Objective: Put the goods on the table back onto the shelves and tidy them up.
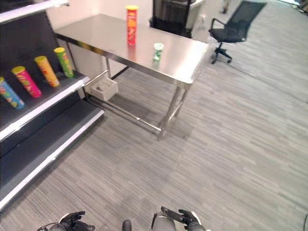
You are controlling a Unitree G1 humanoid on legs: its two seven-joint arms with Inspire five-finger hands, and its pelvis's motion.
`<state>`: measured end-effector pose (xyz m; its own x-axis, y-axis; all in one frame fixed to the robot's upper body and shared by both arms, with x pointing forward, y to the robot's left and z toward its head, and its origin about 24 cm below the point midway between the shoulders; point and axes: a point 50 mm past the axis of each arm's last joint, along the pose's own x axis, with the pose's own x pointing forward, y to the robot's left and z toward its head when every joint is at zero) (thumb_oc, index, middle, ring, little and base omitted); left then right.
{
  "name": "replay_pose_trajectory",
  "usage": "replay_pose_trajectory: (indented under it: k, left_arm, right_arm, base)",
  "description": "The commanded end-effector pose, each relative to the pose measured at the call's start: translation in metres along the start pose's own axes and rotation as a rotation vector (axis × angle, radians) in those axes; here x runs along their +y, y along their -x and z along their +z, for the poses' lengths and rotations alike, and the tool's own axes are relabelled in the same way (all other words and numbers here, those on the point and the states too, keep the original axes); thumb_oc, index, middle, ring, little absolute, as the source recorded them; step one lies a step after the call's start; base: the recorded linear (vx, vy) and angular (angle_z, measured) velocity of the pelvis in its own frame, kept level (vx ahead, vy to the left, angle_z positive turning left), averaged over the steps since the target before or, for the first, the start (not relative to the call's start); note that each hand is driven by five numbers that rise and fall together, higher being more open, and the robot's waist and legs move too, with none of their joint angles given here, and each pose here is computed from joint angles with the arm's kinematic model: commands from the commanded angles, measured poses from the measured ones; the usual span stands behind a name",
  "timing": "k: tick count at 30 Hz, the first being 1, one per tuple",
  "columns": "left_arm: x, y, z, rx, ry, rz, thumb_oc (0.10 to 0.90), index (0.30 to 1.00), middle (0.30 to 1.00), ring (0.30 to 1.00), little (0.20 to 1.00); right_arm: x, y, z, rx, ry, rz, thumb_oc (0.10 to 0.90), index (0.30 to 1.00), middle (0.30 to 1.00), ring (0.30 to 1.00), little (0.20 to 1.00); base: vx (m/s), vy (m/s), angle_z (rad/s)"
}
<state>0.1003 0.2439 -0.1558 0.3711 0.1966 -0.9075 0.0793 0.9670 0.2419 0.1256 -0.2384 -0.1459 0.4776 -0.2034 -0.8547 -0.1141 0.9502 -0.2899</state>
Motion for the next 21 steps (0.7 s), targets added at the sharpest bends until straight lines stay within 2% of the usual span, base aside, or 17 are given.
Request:
replay_pose_trajectory:
  k: [1, 5, 8, 12, 17, 21]
  left_arm:
    - [0.008, -0.001, 0.022, -0.087, 0.015, 0.028, 0.800, 0.900, 0.900, 0.900, 0.900]
    - [0.007, -0.001, 0.023, -0.095, 0.014, 0.022, 0.800, 0.900, 0.900, 0.900, 0.900]
    - [0.001, -0.001, 0.023, -0.108, 0.068, 0.007, 0.800, 0.900, 0.900, 0.900, 0.900]
    - [0.002, -0.001, 0.037, -0.137, 0.066, 0.002, 0.800, 0.900, 0.900, 0.900, 0.900]
    - [-0.001, -0.002, 0.043, -0.156, 0.064, 0.003, 0.800, 0.900, 0.900, 0.900, 0.900]
    - [0.003, -0.001, 0.028, -0.112, 0.079, 0.021, 0.800, 0.900, 0.900, 0.900, 0.900]
  right_arm:
    - [-0.024, 0.001, 0.003, -0.017, 0.027, -0.072, 0.800, 0.900, 0.900, 0.900, 0.900]
    - [-0.027, 0.001, 0.000, -0.007, 0.040, -0.074, 0.800, 0.900, 0.900, 0.900, 0.900]
    - [-0.035, 0.003, -0.007, 0.005, 0.070, -0.080, 0.800, 0.900, 0.900, 0.900, 0.900]
    - [-0.046, 0.004, 0.000, -0.016, -0.001, -0.134, 0.800, 0.900, 0.900, 0.900, 0.900]
    - [-0.047, 0.003, 0.002, -0.027, -0.018, -0.144, 0.800, 0.900, 0.900, 0.900, 0.900]
    - [-0.039, 0.003, -0.010, 0.024, 0.058, -0.114, 0.800, 0.900, 0.900, 0.900, 0.900]
  base:
    - [0.53, -0.224, 0.11]
    - [0.36, -0.177, 0.55]
    - [0.74, -0.665, 0.84]
    - [0.27, -0.426, 1.80]
    - [0.23, -0.040, -0.44]
    - [0.40, 0.078, -0.73]
